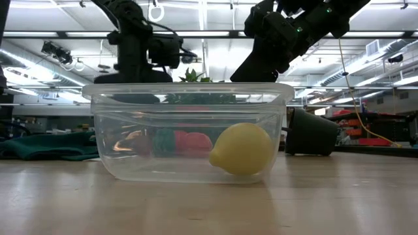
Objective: Pick and placing Produce into tupperware
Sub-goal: Put the purple eggplant into the transparent bin
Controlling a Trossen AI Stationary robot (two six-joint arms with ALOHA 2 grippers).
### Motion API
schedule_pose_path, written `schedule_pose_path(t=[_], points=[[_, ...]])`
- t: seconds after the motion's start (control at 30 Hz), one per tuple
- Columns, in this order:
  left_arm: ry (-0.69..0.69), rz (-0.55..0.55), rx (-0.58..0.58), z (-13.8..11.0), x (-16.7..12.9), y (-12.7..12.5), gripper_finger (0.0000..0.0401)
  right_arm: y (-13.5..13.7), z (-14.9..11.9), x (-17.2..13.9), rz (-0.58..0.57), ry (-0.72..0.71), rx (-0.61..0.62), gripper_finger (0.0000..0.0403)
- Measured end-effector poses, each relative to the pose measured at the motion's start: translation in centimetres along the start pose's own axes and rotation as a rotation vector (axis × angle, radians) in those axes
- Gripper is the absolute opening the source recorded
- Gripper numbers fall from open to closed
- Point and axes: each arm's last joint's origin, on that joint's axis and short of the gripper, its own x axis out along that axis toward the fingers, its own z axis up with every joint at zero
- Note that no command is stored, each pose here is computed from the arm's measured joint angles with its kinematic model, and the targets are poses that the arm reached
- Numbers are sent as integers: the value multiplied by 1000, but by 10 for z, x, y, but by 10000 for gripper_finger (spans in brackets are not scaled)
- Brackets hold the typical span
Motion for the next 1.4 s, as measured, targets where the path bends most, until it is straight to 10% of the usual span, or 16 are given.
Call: schedule_pose_path(t=[0.63,1.4], points=[[-110,-27,133,45,-46,-83,159,12,8,-19,27,-49,-70,195],[-431,29,129,71,-83,-100,155,45,-35,-95,80,-312,-24,168]])
